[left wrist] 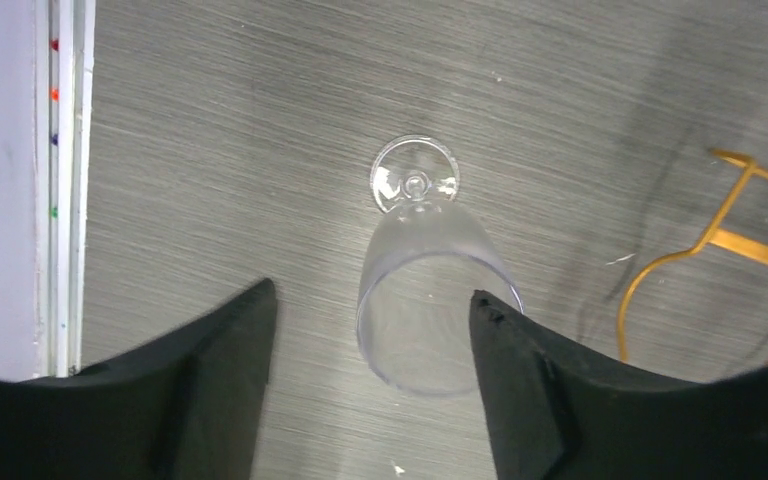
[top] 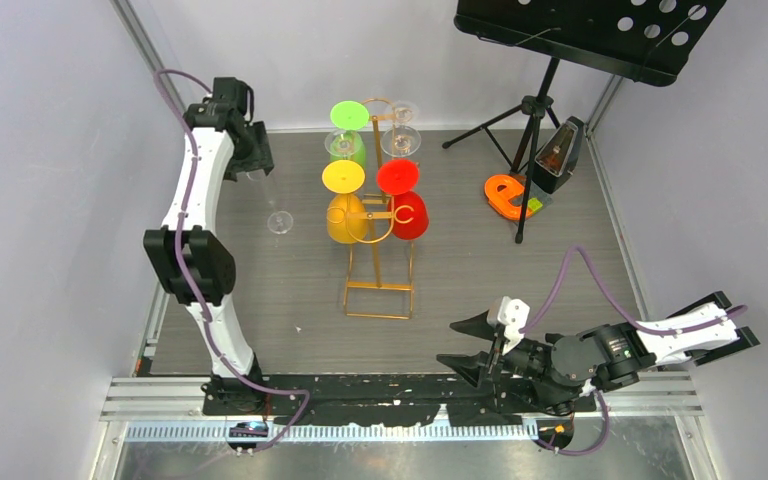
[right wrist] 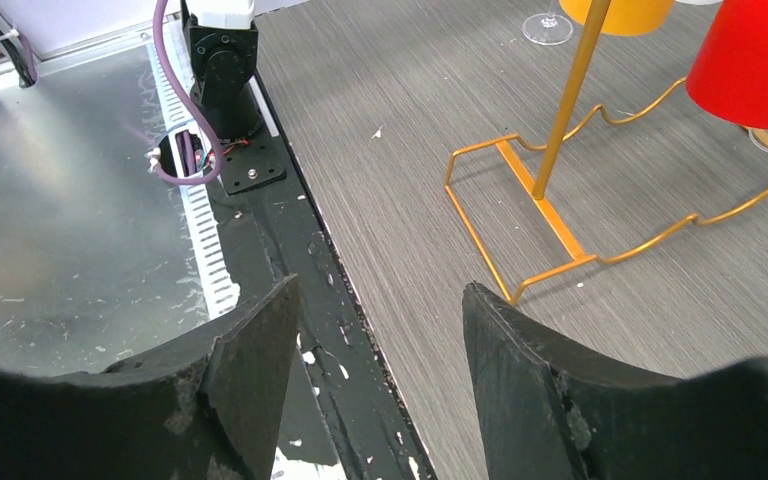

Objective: Take the wine glass off the wine glass rack

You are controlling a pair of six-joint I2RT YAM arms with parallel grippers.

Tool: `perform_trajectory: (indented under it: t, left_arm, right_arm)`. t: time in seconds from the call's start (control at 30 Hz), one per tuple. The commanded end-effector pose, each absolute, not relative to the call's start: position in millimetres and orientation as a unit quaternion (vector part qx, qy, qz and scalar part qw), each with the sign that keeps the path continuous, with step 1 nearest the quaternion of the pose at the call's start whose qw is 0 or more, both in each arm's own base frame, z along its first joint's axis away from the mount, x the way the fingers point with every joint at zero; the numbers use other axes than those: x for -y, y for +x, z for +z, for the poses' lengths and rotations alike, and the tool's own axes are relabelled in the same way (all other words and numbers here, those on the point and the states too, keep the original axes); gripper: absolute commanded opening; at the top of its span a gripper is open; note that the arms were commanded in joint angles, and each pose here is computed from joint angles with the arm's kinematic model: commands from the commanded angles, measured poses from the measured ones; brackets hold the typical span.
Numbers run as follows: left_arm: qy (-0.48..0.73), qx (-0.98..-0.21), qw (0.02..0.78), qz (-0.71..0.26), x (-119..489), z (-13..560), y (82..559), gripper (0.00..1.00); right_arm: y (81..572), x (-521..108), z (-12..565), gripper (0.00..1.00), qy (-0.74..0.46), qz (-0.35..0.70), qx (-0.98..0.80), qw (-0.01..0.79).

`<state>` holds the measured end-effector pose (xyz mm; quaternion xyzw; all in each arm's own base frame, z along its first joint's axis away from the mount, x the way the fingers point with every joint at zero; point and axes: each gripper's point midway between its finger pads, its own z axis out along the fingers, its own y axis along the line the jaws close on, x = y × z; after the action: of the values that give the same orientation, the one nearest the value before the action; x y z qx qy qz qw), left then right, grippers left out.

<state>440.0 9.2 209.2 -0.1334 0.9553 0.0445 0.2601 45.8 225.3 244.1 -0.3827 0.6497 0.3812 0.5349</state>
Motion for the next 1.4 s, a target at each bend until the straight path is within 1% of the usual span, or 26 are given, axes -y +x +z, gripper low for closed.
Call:
perform_trajectory:
  t: [0.0, 0.13, 0.17, 0.33, 0.43, 0.53, 0.57, 0.6, 0.63, 0.7, 0.83, 1.03, 1.2, 1.3, 1.37]
  left_arm:
    - [-0.138, -0.935, 0.326, 0.028, -9.7, 263.9, 430.1, 0.72]
    - [-0.126, -0.931, 0.343, -0.014, 6.2, 278.2, 422.2, 0.74]
    - [-0.121, -0.93, 0.347, -0.025, 11.0, 281.1, 419.8, 0.76]
    - [-0.093, -0.923, 0.368, -0.056, 33.1, 300.0, 401.9, 0.8]
    - [-0.077, -0.916, 0.382, -0.093, 49.7, 313.0, 388.7, 0.85]
    - [-0.066, -0.909, 0.393, -0.118, 60.0, 323.0, 373.6, 0.87]
    - [-0.061, -0.905, 0.401, -0.131, 64.7, 329.4, 366.6, 0.89]
    - [-0.057, -0.902, 0.405, -0.14, 68.6, 332.6, 360.7, 0.98]
    - [-0.053, -0.899, 0.408, -0.149, 72.2, 335.2, 354.8, 0.99]
    - [-0.044, -0.892, 0.418, -0.163, 79.2, 341.3, 344.9, 1.0]
    - [-0.033, -0.877, 0.434, -0.204, 93.8, 354.4, 324.2, 1.0]
    - [0.0, -0.843, 0.452, -0.292, 124.1, 382.8, 294.5, 1.0]
    - [0.027, -0.819, 0.44, -0.366, 149.3, 394.9, 275.6, 1.0]
    - [0.036, -0.806, 0.431, -0.405, 162.1, 395.7, 270.7, 1.0]
    - [0.036, -0.8, 0.426, -0.421, 167.8, 394.5, 270.6, 1.0]
  right_arm:
    - [50.5, -226.0, 261.0, 0.67, -0.356, 0.385, -0.655, 0.544]
    - [58.4, -222.1, 256.2, 0.7, -0.342, 0.36, -0.675, 0.546]
    - [61.1, -219.9, 257.2, 0.72, -0.335, 0.356, -0.678, 0.549]
    - [68.5, -209.7, 267.2, 0.78, -0.29, 0.374, -0.685, 0.554]
    - [74.9, -200.2, 270.4, 0.8, -0.262, 0.383, -0.687, 0.56]
    - [83.9, -188.4, 269.8, 0.82, -0.22, 0.385, -0.698, 0.562]
    - [85.7, -184.4, 271.9, 0.83, -0.208, 0.392, -0.699, 0.561]
    - [86.4, -182.4, 271.4, 0.83, -0.202, 0.395, -0.7, 0.56]
    - [86.8, -179.7, 273.3, 0.84, -0.196, 0.403, -0.698, 0.558]
    - [84.9, -178.9, 273.7, 0.84, -0.201, 0.41, -0.695, 0.555]
    - [84.5, -183.1, 265.2, 0.85, -0.218, 0.384, -0.705, 0.555]
    - [96.1, -187.7, 255.8, 0.91, -0.229, 0.289, -0.728, 0.577]
    - [109.9, -178.9, 262.3, 0.92, -0.205, 0.263, -0.739, 0.585]
    - [119.6, -175.3, 257.4, 0.9, -0.2, 0.248, -0.753, 0.576]
    - [131.2, -173.6, 249.8, 0.89, -0.197, 0.218, -0.767, 0.571]
